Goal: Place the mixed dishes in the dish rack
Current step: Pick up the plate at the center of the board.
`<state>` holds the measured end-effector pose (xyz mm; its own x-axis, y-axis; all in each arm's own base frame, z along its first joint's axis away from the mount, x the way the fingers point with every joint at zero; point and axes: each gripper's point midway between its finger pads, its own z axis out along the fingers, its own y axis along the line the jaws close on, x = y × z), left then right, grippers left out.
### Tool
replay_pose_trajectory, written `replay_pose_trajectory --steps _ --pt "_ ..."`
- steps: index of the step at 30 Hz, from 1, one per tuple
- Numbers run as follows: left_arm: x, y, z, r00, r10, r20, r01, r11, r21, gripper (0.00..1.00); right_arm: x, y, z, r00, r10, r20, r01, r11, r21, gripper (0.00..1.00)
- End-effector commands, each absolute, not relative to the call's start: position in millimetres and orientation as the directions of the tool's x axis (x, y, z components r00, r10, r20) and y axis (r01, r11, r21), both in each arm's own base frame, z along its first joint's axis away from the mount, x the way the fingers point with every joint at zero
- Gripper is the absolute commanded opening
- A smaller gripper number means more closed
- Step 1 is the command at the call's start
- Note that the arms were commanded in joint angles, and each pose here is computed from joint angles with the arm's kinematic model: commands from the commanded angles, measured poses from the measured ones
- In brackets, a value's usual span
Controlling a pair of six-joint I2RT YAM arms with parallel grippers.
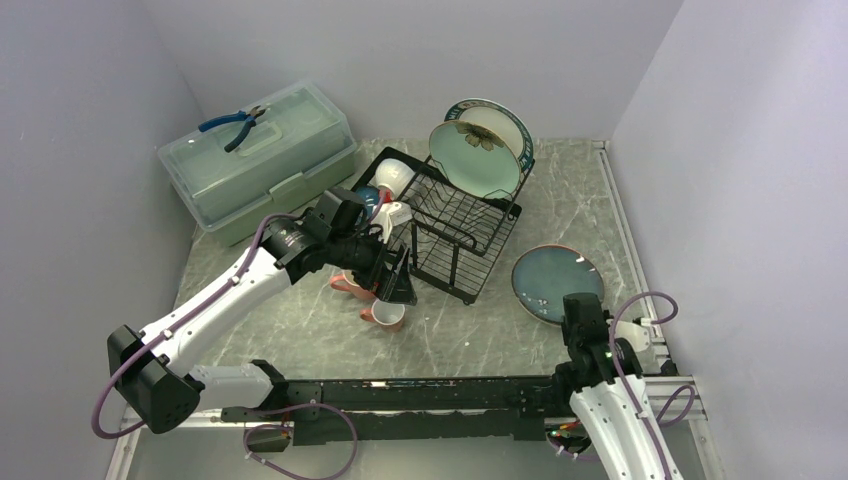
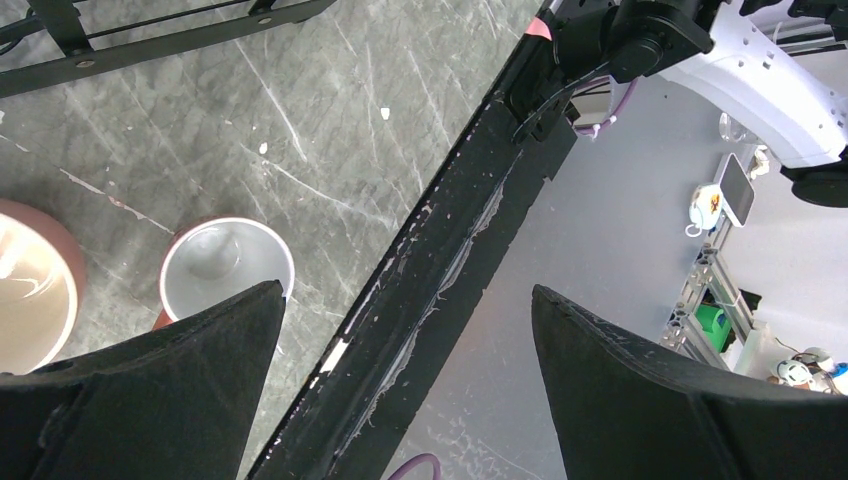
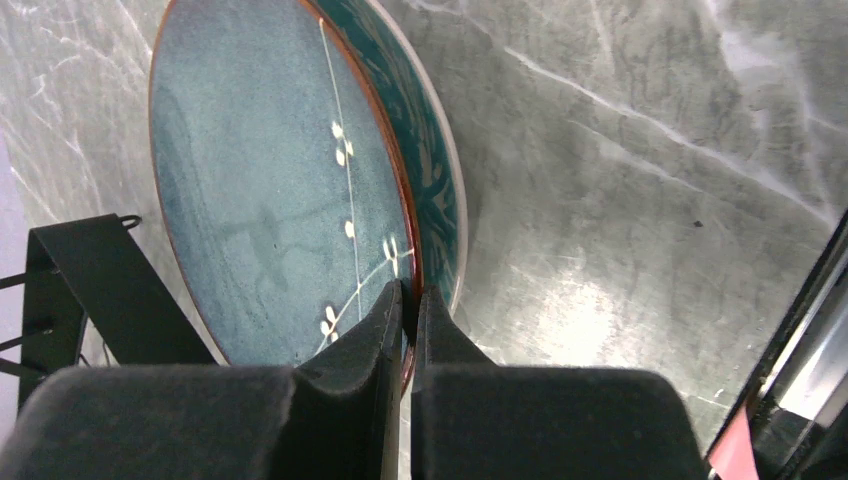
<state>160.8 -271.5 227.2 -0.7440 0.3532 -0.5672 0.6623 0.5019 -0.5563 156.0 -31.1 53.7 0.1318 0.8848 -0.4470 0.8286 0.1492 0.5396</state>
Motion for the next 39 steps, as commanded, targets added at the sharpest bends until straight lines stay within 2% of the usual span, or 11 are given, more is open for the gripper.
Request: replay_pose_trajectory --steps 1,5,26,32,35,39 --pt "162.0 -272.8 238.2 -0.707 0.346 -0.617 0.699 0.477 -0.533 0.99 170.3 -24.1 57.9 0.125 0.897 -0.424 0.795 0.165 0.584 0.00" --pt "161.8 -271.6 236.8 -0.706 0.348 -0.616 0.699 0.481 -0.529 0.99 179.7 -24.4 58.9 0.161 0.897 -0.411 0.751 0.159 0.641 0.00" --pt "163.9 -271.4 231.8 -0.714 0.353 -0.604 0.691 0.495 -0.527 0.99 202.4 -21.8 39.7 0.196 0.899 -0.392 0.701 0.151 0.697 0.00" --pt "164.2 -271.3 231.8 -0.715 0.353 -0.603 0.690 0.497 -0.527 0.99 205.7 -21.0 36.8 0.192 0.899 -0.395 0.696 0.159 0.700 0.04" --pt "164.3 -271.1 231.0 -0.716 0.354 -0.601 0.688 0.499 -0.526 0.99 206.8 -21.3 36.3 0.194 0.897 -0.396 0.697 0.159 0.700 0.11" --pt "164.1 -271.0 230.3 -0.717 0.355 -0.600 0.688 0.500 -0.527 0.99 207.6 -21.7 34.8 0.193 0.897 -0.399 0.699 0.159 0.697 0.14"
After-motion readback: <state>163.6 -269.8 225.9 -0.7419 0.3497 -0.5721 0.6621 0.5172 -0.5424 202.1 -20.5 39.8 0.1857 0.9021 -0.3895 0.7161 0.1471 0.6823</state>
